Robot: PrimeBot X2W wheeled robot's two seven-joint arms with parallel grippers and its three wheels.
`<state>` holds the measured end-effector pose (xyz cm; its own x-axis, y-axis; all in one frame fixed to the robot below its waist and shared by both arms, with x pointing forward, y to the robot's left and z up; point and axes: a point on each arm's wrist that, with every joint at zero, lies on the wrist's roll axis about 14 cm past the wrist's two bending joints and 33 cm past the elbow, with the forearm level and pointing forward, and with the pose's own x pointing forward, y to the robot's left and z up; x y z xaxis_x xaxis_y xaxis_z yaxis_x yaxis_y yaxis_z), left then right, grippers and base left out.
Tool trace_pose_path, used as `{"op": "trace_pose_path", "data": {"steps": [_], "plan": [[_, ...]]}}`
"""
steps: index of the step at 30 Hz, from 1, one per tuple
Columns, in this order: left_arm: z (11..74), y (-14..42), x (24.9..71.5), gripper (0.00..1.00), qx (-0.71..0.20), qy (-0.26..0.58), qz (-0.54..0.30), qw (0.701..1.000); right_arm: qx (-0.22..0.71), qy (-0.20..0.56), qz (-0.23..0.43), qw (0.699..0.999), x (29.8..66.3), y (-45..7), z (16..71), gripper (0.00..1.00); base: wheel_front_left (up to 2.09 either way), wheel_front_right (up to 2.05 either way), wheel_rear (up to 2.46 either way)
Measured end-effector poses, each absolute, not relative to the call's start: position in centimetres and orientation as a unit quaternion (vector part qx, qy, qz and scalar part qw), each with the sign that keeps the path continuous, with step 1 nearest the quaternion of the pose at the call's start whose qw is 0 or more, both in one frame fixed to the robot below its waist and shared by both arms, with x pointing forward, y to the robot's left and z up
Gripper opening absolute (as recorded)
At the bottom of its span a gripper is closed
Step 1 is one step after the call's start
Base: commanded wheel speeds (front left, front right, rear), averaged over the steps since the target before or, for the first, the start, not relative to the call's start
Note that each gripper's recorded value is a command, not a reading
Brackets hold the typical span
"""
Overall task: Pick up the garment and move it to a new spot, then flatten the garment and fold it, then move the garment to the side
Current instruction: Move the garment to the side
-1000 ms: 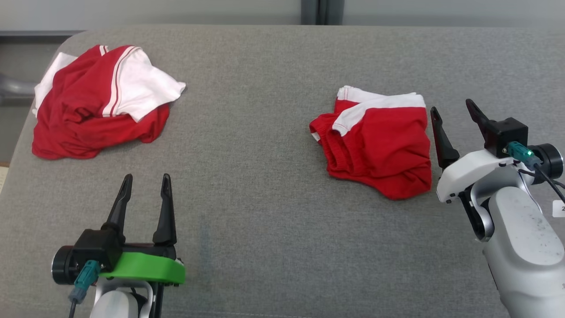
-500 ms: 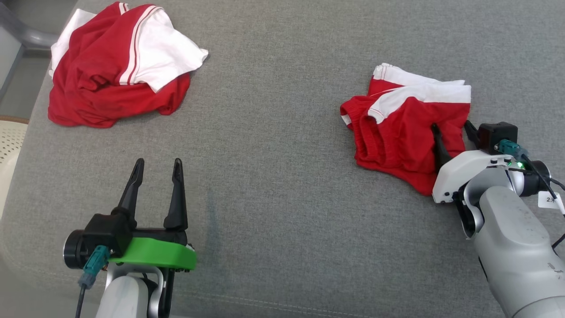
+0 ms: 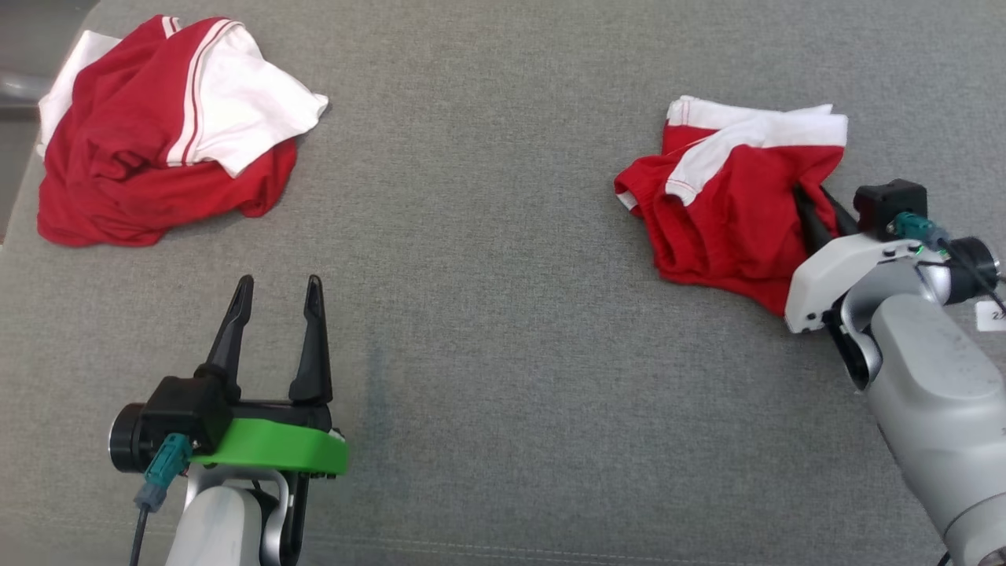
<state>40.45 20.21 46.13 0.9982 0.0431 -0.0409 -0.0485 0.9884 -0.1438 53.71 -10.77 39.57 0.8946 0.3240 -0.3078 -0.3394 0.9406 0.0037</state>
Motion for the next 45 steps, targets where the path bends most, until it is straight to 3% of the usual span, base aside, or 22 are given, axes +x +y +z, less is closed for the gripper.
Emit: {"op": "trace_pose_path", "data": {"steps": [7, 20, 34, 35, 36, 45], "plan": [[45.6, 18.3, 43.0, 1.0, -0.066, 0.018, -0.012, 0.998, -0.108, 0.15, 0.149, 0.971, 56.6, -17.3, 40.9, 0.0, 0.0, 0.0, 0.0], [41.8, 14.5, 49.8, 1.0, -0.043, 0.024, -0.086, 0.995, -0.239, 0.187, 0.041, 0.952, 60.6, -34.0, 43.9, 0.0, 0.0, 0.0, 0.0], [37.8, 11.7, 51.2, 1.0, -0.056, 0.047, -0.124, 0.99, -0.275, 0.245, -0.038, 0.929, 61.1, -41.4, 42.6, 0.0, 0.0, 0.0, 0.0], [37.9, 11.8, 51.2, 1.0, -0.055, 0.045, -0.123, 0.99, -0.279, 0.243, -0.038, 0.928, 61.3, -41.4, 42.7, 0.9, 0.0, 0.0, 0.0], [38.0, 11.9, 51.2, 1.0, -0.054, 0.044, -0.122, 0.99, -0.284, 0.236, -0.034, 0.929, 61.7, -41.1, 42.9, 1.0, 0.0, 0.0, 0.0], [39.0, 12.7, 49.9, 1.0, -0.058, 0.05, -0.106, 0.991, -0.292, 0.141, -0.02, 0.946, 63.2, -38.9, 47.6, 1.0, 0.0, 0.0, 0.0]]}}
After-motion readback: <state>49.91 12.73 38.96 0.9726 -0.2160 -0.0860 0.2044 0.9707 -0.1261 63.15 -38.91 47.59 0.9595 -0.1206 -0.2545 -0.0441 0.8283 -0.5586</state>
